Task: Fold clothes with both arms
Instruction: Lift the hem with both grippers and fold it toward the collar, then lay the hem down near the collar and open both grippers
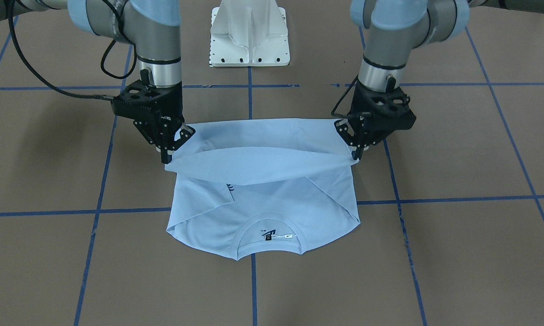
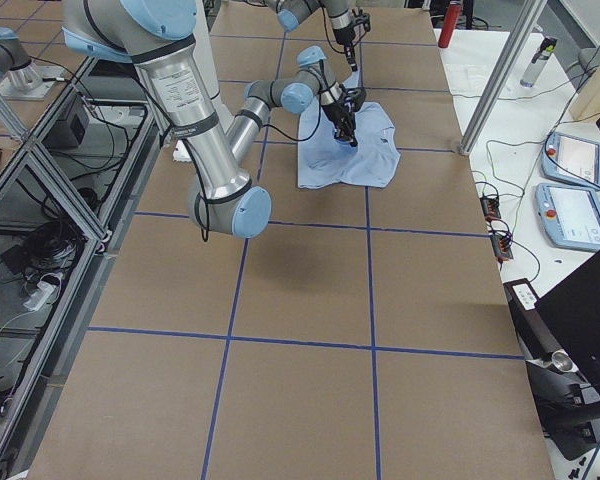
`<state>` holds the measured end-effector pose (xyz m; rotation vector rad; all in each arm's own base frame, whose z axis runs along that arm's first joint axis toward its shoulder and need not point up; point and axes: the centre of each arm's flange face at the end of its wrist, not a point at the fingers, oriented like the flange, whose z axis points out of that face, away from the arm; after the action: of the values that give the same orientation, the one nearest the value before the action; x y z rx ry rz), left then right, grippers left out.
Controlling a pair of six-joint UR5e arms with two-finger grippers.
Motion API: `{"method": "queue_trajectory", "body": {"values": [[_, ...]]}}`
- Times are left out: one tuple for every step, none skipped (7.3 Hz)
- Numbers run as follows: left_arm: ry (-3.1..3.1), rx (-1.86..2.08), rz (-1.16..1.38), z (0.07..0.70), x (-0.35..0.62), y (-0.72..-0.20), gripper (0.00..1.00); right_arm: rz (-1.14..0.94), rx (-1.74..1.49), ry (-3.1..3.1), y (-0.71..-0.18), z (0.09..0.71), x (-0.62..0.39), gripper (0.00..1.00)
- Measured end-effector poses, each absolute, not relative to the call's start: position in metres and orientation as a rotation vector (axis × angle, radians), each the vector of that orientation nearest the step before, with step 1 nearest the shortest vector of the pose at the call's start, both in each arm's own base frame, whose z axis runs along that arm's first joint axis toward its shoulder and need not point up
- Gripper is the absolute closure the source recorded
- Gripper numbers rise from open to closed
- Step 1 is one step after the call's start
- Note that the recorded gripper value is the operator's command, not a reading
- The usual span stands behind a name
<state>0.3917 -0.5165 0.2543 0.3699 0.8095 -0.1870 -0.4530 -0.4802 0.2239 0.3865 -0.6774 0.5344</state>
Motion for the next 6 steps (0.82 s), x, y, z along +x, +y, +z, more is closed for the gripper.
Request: {"method": "queue_trajectory", "body": {"values": [[0.800, 0.371, -0.194, 0.275, 0.413, -0.544, 1.00, 0.538, 0.384, -0.646, -0.507, 0.233, -0.476, 1.00], [0.785, 0.370, -0.199, 0.298, 0.433, -0.564, 1.00, 0.538, 0.384, -0.627, -0.528, 0.249, -0.495, 1.00], [0.763, 0.379, -0.200, 0.324, 0.451, -0.583, 1.00, 0.531, 0.390, -0.618, -0.544, 0.269, -0.507, 1.00], [0.747, 0.394, -0.191, 0.343, 0.462, -0.596, 1.00, 0.523, 0.394, -0.614, -0.556, 0.284, -0.510, 1.00], [0.743, 0.404, -0.184, 0.351, 0.467, -0.601, 1.00, 0.518, 0.391, -0.616, -0.566, 0.289, -0.505, 1.00], [0.743, 0.409, -0.181, 0.353, 0.468, -0.603, 1.00, 0.512, 0.388, -0.616, -0.575, 0.292, -0.497, 1.00]]}}
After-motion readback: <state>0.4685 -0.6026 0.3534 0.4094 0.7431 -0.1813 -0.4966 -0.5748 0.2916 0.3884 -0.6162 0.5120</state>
